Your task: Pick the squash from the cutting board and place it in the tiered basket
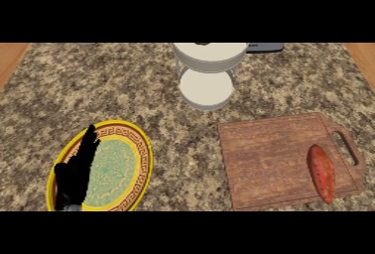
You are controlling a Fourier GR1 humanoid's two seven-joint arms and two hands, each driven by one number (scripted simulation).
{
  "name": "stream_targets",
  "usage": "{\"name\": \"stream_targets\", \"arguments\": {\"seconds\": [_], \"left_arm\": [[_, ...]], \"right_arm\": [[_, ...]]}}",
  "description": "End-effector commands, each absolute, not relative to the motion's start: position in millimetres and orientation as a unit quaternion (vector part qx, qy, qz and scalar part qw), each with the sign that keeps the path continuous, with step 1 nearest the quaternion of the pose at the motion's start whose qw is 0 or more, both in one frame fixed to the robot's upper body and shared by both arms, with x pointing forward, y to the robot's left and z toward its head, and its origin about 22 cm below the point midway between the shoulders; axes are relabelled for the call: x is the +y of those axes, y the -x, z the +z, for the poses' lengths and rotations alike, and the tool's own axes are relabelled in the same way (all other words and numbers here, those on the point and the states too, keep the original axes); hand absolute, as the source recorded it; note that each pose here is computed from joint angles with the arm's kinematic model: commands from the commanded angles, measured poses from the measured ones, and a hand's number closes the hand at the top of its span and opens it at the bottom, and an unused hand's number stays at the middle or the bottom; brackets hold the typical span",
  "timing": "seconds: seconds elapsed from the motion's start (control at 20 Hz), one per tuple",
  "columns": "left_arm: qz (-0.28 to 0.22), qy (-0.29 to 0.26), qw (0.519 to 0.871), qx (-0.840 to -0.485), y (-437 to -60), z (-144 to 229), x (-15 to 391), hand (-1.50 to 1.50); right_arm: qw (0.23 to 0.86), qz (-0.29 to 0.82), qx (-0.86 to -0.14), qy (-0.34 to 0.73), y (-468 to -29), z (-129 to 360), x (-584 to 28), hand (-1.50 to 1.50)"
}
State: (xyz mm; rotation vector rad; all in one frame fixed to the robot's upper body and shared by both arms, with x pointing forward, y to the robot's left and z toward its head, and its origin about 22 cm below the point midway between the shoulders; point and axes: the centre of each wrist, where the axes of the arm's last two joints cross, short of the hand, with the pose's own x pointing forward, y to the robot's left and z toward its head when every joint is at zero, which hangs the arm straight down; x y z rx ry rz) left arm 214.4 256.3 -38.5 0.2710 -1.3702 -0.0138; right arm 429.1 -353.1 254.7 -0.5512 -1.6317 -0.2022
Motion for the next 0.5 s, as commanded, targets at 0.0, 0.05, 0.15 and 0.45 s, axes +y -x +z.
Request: {"name": "stream_targets", "arguments": {"seconds": [0.0, 0.05, 0.15, 0.45], "left_arm": [[-0.002, -0.122, 0.786, -0.606, -207, -50, 261, 0.0], [0.0, -0.129, 0.789, -0.601, -193, -62, 252, 0.0], [0.001, -0.121, 0.789, -0.602, -217, -46, 256, 0.0], [0.001, -0.117, 0.785, -0.609, -223, -46, 241, 0.0]], "right_arm": [[0.648, -0.1, -0.714, 0.247, -386, 277, -437, -1.5], [0.642, -0.096, -0.719, 0.247, -374, 272, -457, -1.5], [0.646, -0.096, -0.718, 0.242, -352, 253, -488, -1.5], [0.648, -0.077, -0.728, 0.21, -297, 262, -557, -1.5]]}}
